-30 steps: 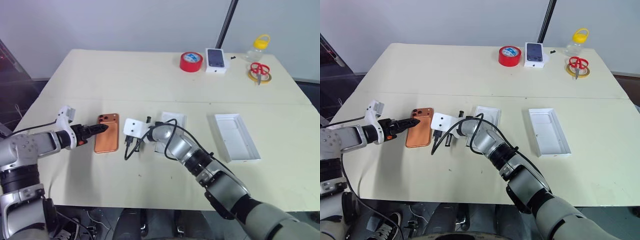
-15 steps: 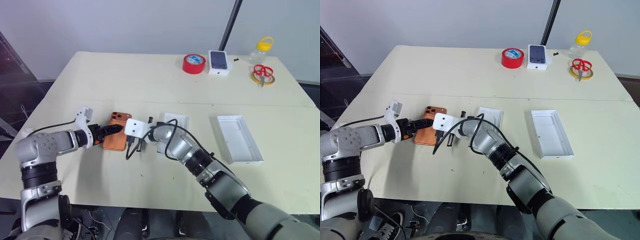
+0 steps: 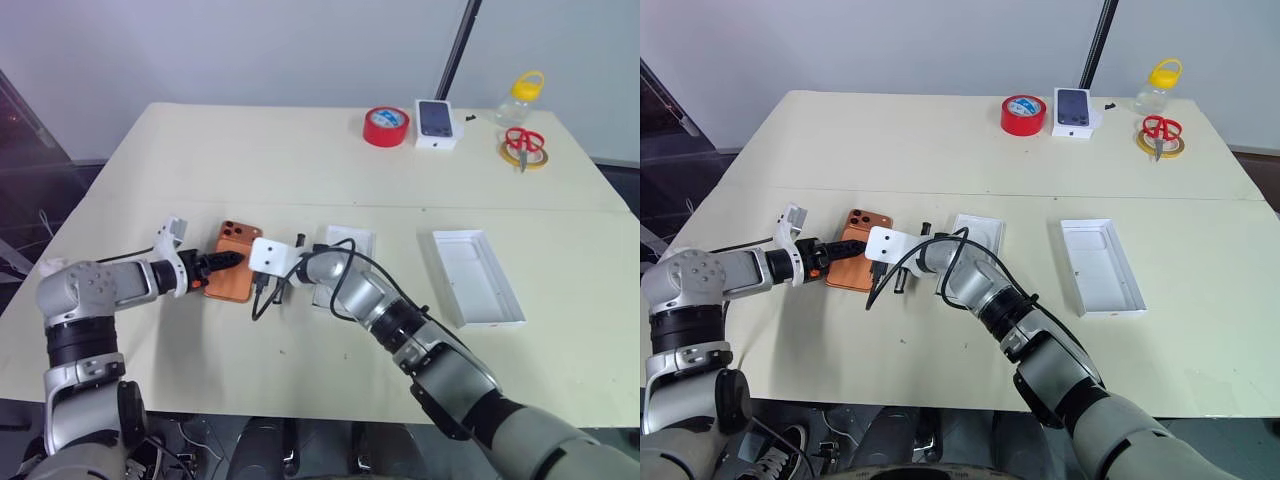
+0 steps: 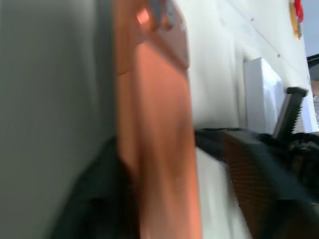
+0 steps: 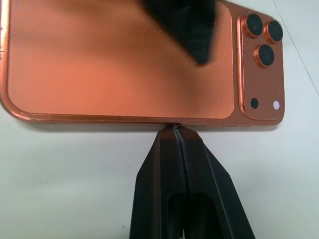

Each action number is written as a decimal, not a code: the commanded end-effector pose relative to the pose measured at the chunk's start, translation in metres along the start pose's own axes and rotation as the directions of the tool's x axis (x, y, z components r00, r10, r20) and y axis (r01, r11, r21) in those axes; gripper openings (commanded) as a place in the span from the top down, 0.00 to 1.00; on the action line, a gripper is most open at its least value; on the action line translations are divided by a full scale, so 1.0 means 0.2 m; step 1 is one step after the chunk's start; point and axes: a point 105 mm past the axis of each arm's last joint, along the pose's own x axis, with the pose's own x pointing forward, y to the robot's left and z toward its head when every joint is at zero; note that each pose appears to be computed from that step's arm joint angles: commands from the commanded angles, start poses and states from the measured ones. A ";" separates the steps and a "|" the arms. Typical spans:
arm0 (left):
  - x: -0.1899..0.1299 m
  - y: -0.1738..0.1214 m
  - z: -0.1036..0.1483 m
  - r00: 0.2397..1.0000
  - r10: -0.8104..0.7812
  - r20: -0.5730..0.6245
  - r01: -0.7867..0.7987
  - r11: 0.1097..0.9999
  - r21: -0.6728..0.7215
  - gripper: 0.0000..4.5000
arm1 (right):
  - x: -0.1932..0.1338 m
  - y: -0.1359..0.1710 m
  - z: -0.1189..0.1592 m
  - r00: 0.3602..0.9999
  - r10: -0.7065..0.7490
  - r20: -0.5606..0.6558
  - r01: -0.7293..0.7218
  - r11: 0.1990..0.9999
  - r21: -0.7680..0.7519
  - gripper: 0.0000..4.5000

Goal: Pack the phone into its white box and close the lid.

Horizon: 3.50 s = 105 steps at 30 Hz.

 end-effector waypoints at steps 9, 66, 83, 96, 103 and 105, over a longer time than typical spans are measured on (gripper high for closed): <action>0.04 0.05 -0.14 0.993 0.005 -0.121 -0.019 0.993 -0.113 0.51 | -0.01 -0.02 -0.03 1.000 -0.029 -0.012 0.029 1.000 0.012 1.00; 0.02 -0.19 -0.04 0.950 -0.311 0.035 0.310 0.921 -0.235 1.00 | -0.73 0.22 -0.27 0.978 0.147 0.148 -0.171 0.972 0.161 0.58; 0.16 -0.44 0.04 0.905 -0.421 0.068 0.426 0.887 -0.181 1.00 | -0.69 0.06 -0.26 0.989 0.005 0.145 -0.025 0.990 0.135 1.00; 0.32 -0.59 0.01 0.875 -0.484 0.009 0.479 0.863 -0.161 1.00 | -0.84 -0.01 -0.14 0.951 0.016 0.309 -0.086 0.973 0.215 0.01; 0.49 -0.64 -0.09 0.879 -0.470 -0.082 0.457 0.879 -0.136 1.00 | -1.01 -0.20 -0.34 0.962 -0.205 0.178 0.155 0.954 0.256 0.01; 0.52 -0.64 -0.11 0.884 -0.458 -0.095 0.444 0.886 -0.133 1.00 | -1.02 -0.20 -0.35 0.960 -0.222 0.173 0.171 0.948 0.268 0.01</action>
